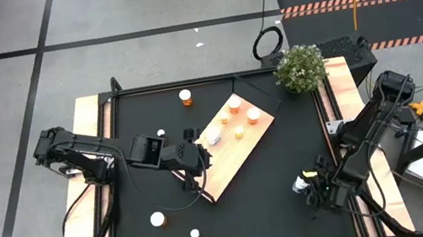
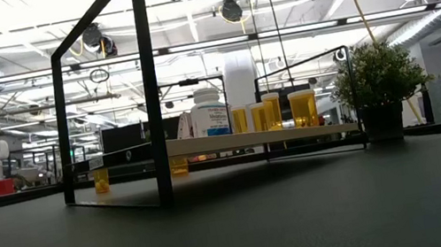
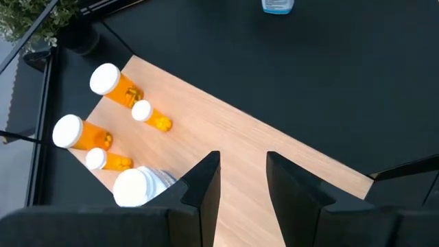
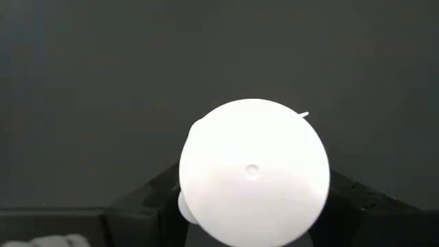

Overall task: Pick and place medicine bottles onto shelf by color
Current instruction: Align the white pill bottle with the other white pill bottle on the shelf

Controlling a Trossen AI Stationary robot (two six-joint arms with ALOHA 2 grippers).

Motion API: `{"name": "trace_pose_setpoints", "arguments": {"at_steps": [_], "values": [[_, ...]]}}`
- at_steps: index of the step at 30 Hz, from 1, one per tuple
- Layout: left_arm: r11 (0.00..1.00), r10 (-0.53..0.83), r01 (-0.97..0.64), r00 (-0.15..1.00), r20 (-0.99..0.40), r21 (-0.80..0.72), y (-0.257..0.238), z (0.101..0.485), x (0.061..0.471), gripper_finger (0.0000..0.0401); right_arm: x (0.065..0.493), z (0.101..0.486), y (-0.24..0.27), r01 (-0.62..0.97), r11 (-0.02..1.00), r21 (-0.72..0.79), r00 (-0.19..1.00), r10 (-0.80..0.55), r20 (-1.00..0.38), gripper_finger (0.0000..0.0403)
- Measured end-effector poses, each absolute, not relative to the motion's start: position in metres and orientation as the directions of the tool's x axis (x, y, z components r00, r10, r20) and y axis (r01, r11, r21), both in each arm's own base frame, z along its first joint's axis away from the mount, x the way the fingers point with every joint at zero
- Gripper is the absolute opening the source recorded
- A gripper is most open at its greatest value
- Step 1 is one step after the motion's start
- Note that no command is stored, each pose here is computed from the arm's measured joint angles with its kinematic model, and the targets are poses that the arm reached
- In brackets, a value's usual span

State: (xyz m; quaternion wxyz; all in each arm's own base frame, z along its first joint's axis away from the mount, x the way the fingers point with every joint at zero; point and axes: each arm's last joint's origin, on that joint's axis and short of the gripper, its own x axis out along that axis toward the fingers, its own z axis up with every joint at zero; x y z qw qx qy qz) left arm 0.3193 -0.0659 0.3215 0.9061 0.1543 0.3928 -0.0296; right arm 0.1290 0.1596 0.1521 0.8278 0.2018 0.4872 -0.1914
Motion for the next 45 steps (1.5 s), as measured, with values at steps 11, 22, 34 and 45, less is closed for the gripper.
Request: {"name": "trace_pose_setpoints", "arguments": {"at_steps": [11,22,34,45], "values": [[0.952,0.149,0.122,0.616,-0.774,0.280,-0.060,0.322,0.303,0.0120,0.175,0.165,0.144,0.516,0.812,0.270,0.618,-0.135,-0.775,0.0229],[0.944,0.229,0.064,0.578,-0.783,0.323,-0.054,0.331,0.284,0.0120,0.247,0.242,0.117,0.389,0.889,0.243,0.788,-0.185,-0.587,0.0223],[0.911,0.370,-0.029,0.498,-0.784,0.412,-0.041,0.315,0.263,0.0120,0.289,0.287,0.087,0.487,0.841,0.235,0.795,-0.316,-0.519,0.0223],[0.914,0.389,-0.147,0.582,-0.714,0.378,-0.014,0.317,0.230,0.0120,0.333,0.282,0.071,0.525,0.836,0.158,0.710,-0.328,-0.623,0.0224]]}}
